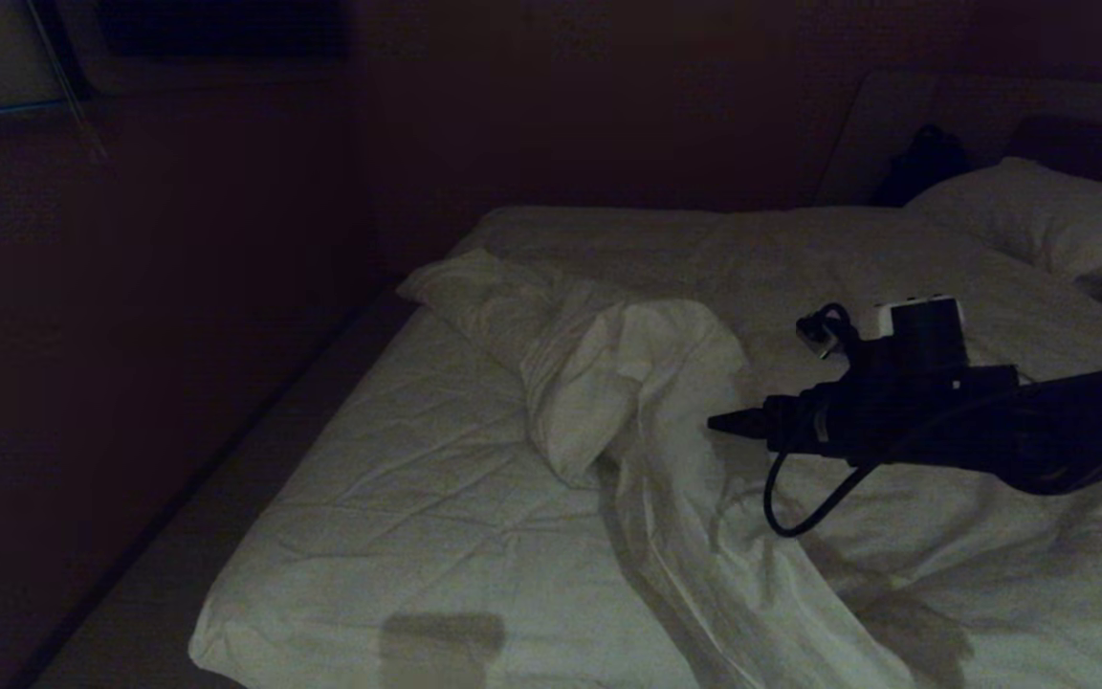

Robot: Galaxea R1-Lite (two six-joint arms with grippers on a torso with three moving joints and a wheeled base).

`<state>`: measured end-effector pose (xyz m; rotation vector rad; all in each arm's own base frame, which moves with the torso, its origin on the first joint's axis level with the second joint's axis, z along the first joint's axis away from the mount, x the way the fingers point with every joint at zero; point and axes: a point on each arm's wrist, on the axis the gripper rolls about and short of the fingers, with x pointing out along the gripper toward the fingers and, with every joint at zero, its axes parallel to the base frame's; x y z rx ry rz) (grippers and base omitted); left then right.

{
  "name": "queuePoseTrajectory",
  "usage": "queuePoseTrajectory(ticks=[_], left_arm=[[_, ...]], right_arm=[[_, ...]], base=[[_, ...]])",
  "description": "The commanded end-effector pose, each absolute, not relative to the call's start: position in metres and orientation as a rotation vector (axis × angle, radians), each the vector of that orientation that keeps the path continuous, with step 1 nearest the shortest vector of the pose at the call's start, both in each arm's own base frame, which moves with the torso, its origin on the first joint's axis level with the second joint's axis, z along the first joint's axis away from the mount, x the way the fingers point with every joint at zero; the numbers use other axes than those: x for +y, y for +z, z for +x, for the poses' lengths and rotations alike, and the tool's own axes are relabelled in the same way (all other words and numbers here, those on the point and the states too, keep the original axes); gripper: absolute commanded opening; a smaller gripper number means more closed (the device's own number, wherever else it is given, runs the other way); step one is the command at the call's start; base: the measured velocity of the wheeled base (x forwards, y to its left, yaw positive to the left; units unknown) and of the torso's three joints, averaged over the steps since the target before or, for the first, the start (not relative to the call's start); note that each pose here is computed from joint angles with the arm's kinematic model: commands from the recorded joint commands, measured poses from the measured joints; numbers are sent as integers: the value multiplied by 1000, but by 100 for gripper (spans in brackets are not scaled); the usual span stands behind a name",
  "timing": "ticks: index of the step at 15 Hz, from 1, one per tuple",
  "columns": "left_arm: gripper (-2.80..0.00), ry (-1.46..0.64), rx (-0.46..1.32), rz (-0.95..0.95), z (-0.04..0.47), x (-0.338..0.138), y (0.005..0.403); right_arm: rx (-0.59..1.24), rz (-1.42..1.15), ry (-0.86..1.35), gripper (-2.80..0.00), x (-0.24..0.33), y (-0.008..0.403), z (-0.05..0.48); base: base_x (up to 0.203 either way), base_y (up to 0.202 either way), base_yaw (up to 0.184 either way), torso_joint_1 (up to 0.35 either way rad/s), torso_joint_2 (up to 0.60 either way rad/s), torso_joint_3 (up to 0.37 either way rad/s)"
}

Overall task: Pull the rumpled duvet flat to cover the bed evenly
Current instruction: Flatten the corners of the folded blanket

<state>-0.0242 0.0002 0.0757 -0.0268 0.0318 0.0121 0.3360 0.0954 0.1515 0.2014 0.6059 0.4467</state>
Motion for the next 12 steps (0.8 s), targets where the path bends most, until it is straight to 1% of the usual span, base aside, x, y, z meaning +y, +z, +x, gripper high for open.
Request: queuePoseTrajectory(ticks=[1, 12], left_arm=[[-280, 13, 32, -27, -24, 0, 76], [-280, 13, 31, -27, -24, 0, 76]], right_arm=[[627, 202, 446, 0, 97, 144, 339], [659, 200, 454, 0, 100, 133, 341]], base=[[0, 0, 0, 0, 0, 0], [0, 0, 0, 0, 0, 0]])
